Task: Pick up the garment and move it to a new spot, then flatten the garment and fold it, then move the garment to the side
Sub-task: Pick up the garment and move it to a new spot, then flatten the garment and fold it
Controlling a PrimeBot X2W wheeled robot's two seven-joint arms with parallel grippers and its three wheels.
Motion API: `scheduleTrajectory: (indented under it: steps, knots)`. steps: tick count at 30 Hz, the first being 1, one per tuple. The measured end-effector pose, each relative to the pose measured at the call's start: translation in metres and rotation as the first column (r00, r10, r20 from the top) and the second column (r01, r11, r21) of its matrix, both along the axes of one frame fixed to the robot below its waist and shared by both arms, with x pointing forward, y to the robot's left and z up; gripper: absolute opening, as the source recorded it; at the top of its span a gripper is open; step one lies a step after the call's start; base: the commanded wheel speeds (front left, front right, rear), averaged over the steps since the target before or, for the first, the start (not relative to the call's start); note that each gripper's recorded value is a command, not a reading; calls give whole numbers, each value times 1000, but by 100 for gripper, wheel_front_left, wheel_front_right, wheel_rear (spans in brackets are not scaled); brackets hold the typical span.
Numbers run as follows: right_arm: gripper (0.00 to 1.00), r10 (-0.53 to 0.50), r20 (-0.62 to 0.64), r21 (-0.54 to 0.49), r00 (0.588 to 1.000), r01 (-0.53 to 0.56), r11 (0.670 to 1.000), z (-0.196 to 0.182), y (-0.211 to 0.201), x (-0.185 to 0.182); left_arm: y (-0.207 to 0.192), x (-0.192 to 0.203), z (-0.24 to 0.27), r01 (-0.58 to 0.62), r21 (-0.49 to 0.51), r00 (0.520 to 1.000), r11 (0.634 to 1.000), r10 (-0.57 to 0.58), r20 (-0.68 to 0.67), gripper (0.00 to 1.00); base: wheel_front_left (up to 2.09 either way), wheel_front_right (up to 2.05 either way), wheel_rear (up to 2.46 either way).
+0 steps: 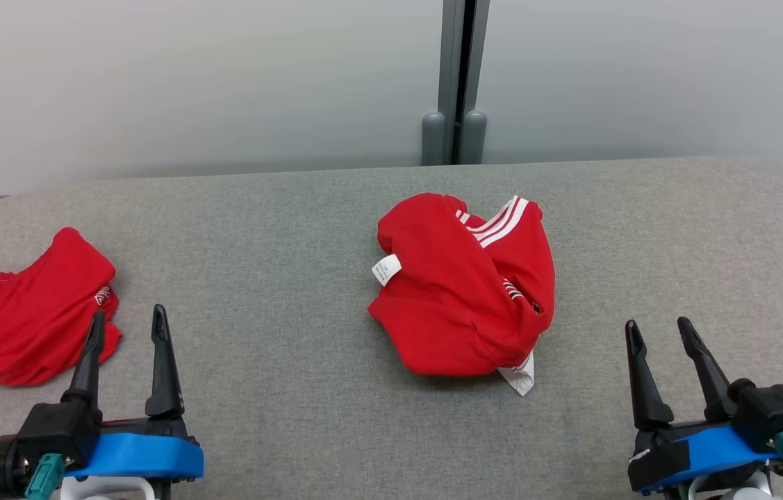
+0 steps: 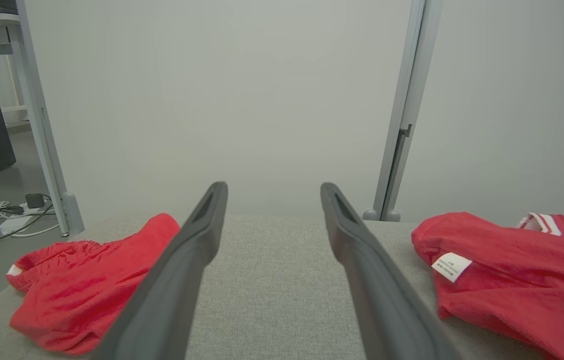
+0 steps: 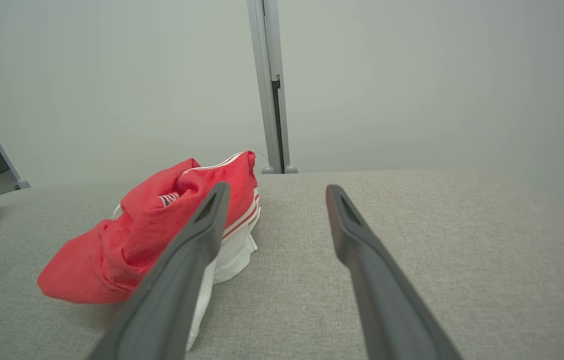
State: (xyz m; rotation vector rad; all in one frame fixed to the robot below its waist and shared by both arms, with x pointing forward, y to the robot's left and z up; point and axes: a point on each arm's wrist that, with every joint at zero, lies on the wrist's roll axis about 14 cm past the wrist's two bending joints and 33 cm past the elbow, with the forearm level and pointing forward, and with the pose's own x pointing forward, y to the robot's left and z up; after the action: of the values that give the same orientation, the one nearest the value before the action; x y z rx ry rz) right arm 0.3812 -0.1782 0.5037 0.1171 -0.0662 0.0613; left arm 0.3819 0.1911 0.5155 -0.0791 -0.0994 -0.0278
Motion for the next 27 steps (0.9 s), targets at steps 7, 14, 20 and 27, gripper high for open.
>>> scheduleTrajectory:
  steps: [7, 14, 20, 27]
  knots:
    - [100, 0, 0, -3, 1000, 0, 1000, 1, 0, -1, 0, 0, -1, 0, 3, 1000, 1000, 0, -2, 100, 0, 0, 0]
    - [100, -1, -7, -3, 1000, 1, 1000, -1, -1, -2, -1, 0, -4, 5, 2, 1000, 1000, -5, -9, 100, 0, 0, 0]
    - [100, -3, -16, -6, 1000, 3, 1000, -3, -1, -1, -4, 1, -6, 11, 2, 1000, 1000, -11, -16, 100, 0, 0, 0]
    - [100, 24, 24, -54, 999, -22, 998, 14, 6, 21, -4, 3, -13, 10, -2, 999, 1000, -10, -32, 100, 0, 0, 0]
